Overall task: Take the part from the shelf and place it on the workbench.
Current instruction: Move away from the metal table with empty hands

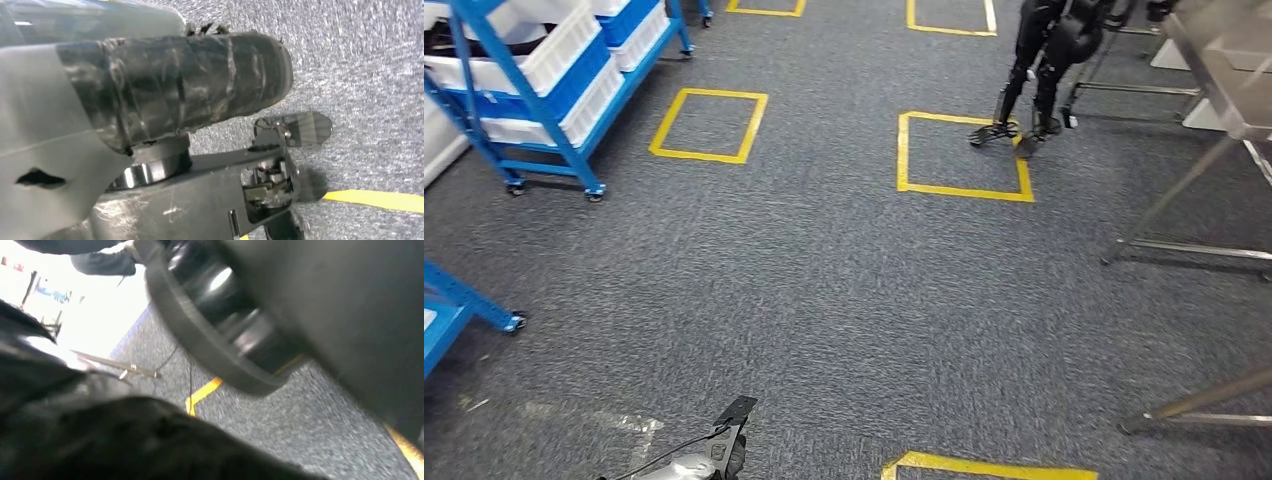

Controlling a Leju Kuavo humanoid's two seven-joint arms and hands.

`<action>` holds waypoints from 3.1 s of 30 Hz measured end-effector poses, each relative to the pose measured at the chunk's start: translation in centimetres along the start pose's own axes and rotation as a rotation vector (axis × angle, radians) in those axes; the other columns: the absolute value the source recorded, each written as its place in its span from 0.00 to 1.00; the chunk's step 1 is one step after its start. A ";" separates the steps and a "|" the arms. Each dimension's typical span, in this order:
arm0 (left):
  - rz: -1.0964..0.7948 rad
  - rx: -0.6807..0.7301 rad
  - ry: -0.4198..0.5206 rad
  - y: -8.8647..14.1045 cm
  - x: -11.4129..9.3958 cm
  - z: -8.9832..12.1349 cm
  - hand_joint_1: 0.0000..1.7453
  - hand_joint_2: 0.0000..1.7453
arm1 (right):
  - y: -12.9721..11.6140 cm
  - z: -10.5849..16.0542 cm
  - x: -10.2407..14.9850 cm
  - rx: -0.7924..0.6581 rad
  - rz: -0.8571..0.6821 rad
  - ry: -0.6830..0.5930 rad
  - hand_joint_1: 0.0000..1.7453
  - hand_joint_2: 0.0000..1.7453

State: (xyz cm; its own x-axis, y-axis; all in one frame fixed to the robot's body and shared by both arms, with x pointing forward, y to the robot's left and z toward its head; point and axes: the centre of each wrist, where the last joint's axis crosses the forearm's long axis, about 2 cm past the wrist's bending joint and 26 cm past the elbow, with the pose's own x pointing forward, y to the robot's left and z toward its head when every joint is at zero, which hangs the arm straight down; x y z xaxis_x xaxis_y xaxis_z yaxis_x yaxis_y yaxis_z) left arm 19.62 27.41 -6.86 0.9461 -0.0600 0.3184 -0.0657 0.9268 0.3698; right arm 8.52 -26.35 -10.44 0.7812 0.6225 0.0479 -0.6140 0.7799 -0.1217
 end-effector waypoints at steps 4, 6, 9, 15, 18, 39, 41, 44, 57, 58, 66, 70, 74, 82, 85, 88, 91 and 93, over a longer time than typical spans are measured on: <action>-0.007 -0.006 -0.004 -0.4 0.4 0.2 0.00 0.00 | 0.0 -0.1 -0.4 0.007 -0.003 0.009 0.00 0.00; -0.010 -0.005 0.001 -0.4 0.4 0.2 0.00 0.00 | 0.2 -0.1 -0.4 0.013 -0.005 0.011 0.00 0.00; -0.019 -0.004 -0.005 -0.4 0.6 0.2 0.00 0.00 | 0.3 -0.1 -0.7 0.017 -0.005 0.017 0.00 0.00; -0.027 -0.009 0.001 -0.5 0.5 0.3 0.00 0.00 | 0.5 -0.1 -0.9 0.015 -0.010 0.021 0.00 0.00; -0.028 -0.016 0.000 -0.7 0.7 0.4 0.00 0.00 | 0.5 -0.1 -0.9 0.012 -0.010 0.022 0.00 0.00; -0.063 -0.033 0.012 -1.5 -0.4 0.6 0.00 0.00 | 0.5 -0.1 -1.2 0.025 -0.020 0.050 0.00 0.00; -0.066 -0.034 0.010 -1.5 -0.4 0.6 0.00 0.00 | 0.6 -0.1 -1.3 0.026 -0.020 0.052 0.00 0.00; -0.070 -0.035 0.012 -1.6 -0.6 0.6 0.00 0.00 | 0.6 -0.1 -1.4 0.027 -0.020 0.053 0.00 0.00; -0.081 -0.033 0.002 -1.4 -0.5 0.6 0.00 0.00 | 0.5 -0.1 -1.2 0.025 -0.020 0.045 0.00 0.00; -0.082 -0.034 0.003 -1.4 -0.6 0.6 0.00 0.00 | 0.6 -0.1 -1.3 0.026 -0.020 0.046 0.00 0.00; -0.084 -0.030 0.007 -1.2 -0.9 0.5 0.00 0.00 | 0.6 -0.1 -1.2 0.026 -0.014 0.044 0.00 0.00; -0.083 -0.027 0.009 -1.0 -1.0 0.4 0.00 0.00 | 0.5 -0.1 -1.2 0.025 -0.012 0.043 0.00 0.00; -0.079 -0.028 0.010 -1.0 -1.2 0.3 0.00 0.00 | 0.6 -0.1 -1.2 0.027 -0.004 0.044 0.00 0.00; -0.076 -0.021 0.007 -0.6 -1.0 0.2 0.00 0.00 | 0.5 -0.1 -0.7 0.027 0.021 0.033 0.00 0.00; -0.074 -0.020 0.010 -0.5 -1.1 0.1 0.00 0.00 | 0.4 -0.1 -0.6 0.026 0.025 0.032 0.00 0.00; -0.072 -0.022 0.010 -0.6 -1.0 0.2 0.00 0.00 | 0.6 -0.1 -0.8 0.031 0.030 0.035 0.00 0.00; -0.072 -0.023 0.013 -0.6 -1.2 0.2 0.00 0.00 | 0.7 -0.1 -0.9 0.031 0.040 0.037 0.00 0.00; -0.072 -0.023 0.013 -0.6 -1.2 0.1 0.00 0.00 | 0.6 -0.1 -0.9 0.029 0.045 0.036 0.00 0.00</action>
State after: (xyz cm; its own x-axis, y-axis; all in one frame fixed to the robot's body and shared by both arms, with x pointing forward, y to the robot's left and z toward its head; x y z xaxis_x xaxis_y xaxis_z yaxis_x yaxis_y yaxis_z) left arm 18.51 26.90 -7.33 0.9521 -0.1218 0.2805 0.0096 0.9287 0.3708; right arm 7.43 -26.41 -10.64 0.7562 0.6543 0.0072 -0.6510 0.7533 -0.0938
